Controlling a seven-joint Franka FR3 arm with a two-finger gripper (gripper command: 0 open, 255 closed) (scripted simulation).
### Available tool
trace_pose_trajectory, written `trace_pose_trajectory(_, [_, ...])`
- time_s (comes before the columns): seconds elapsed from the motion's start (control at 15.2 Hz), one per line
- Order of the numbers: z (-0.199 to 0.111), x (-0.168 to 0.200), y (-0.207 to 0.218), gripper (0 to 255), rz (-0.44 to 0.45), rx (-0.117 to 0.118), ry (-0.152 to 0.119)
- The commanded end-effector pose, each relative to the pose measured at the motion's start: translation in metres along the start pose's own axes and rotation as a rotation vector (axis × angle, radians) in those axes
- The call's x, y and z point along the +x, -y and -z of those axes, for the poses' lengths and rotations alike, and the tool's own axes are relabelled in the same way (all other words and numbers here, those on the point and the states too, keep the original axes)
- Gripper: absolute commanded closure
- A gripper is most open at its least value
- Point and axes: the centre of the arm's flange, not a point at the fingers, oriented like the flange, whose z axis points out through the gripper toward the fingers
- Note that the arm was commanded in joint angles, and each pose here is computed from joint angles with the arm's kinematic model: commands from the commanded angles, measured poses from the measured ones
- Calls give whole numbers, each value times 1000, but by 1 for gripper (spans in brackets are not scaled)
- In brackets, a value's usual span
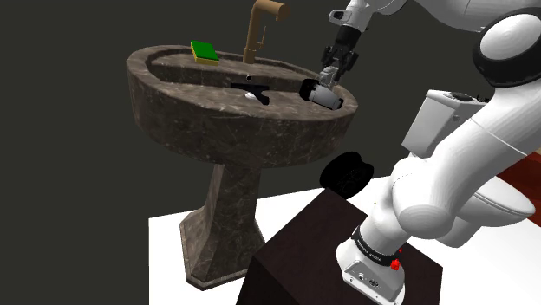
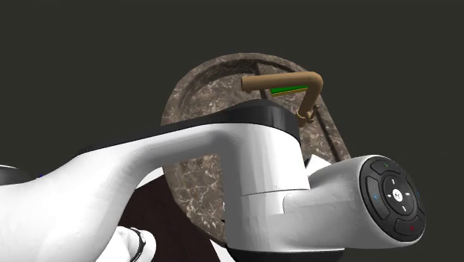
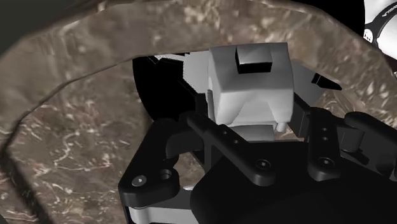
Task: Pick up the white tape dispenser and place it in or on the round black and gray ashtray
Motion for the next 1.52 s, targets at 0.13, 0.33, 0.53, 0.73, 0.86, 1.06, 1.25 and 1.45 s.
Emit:
trace_pose_trajectory(0.13, [-3, -3, 0, 255, -6, 8, 3])
trace_pose_trajectory(0.33, [-4, -4, -1, 0, -6, 8, 3])
trace_pose_trajectory(0.53, [-5, -4, 1, 0, -6, 7, 3])
trace_pose_trajectory(0.73, [10, -3, 0, 0, -6, 8, 3])
trace_pose_trajectory(0.86, [36, -3, 0, 0, -6, 8, 3])
trace_pose_trajectory(1.06, [47, -3, -1, 0, -6, 8, 3])
trace_pose_trajectory(1.25, [47, -3, -1, 0, -6, 8, 3])
trace_pose_trajectory(1.45, [47, -3, -1, 0, -6, 8, 3])
